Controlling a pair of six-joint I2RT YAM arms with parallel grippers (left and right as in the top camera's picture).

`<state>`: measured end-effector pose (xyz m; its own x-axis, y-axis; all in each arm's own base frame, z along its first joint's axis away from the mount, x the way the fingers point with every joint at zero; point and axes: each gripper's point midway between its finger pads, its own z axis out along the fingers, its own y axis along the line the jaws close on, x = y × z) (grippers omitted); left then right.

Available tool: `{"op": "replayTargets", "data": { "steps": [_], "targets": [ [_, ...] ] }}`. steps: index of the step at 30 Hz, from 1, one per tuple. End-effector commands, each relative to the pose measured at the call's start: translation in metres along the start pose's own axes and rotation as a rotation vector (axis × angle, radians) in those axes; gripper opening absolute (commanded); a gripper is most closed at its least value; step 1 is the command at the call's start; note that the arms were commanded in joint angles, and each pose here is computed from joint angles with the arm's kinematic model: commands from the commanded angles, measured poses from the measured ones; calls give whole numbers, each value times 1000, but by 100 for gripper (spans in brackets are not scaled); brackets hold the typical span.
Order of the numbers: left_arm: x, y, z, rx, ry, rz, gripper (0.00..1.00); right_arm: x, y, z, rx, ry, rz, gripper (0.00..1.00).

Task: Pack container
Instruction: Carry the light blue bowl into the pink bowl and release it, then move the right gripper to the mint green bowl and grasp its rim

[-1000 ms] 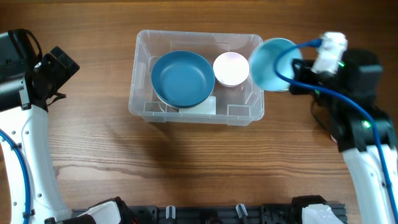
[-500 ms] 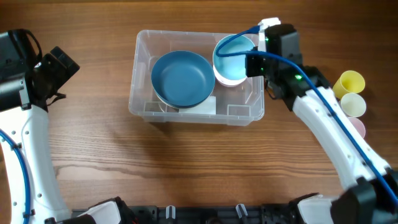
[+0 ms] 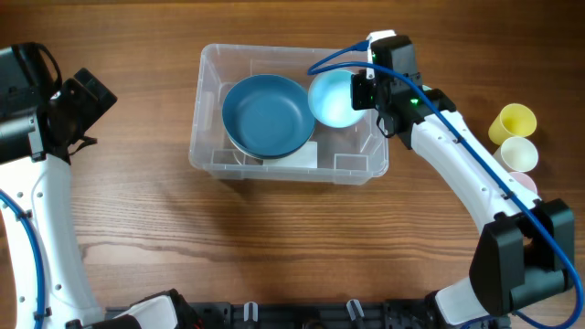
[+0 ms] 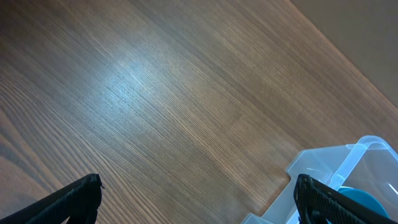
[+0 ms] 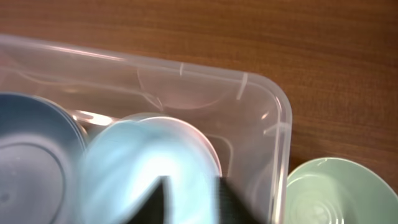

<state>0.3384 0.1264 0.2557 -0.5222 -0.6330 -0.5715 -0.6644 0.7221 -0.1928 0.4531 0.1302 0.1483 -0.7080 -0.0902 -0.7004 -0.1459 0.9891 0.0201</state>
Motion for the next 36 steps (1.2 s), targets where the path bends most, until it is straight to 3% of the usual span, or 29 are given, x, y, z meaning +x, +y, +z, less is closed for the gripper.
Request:
{"op": "replayTargets", "data": {
  "steps": [1,8,24,36],
  "targets": [
    [-5,0,-6,8,-19,-15,100,-17,8,-3,-35,-44,-2,55],
    [-5,0,-6,8,-19,-15,100,-32,4,-32,-35,-94,46,58],
    [-5,0,-6,8,-19,-15,100,-21,-99,-180,271,-181,352,57],
    [-5,0,-6,8,-19,-15,100,24,-139,-181,392,-20,446,59]
  ]
}}
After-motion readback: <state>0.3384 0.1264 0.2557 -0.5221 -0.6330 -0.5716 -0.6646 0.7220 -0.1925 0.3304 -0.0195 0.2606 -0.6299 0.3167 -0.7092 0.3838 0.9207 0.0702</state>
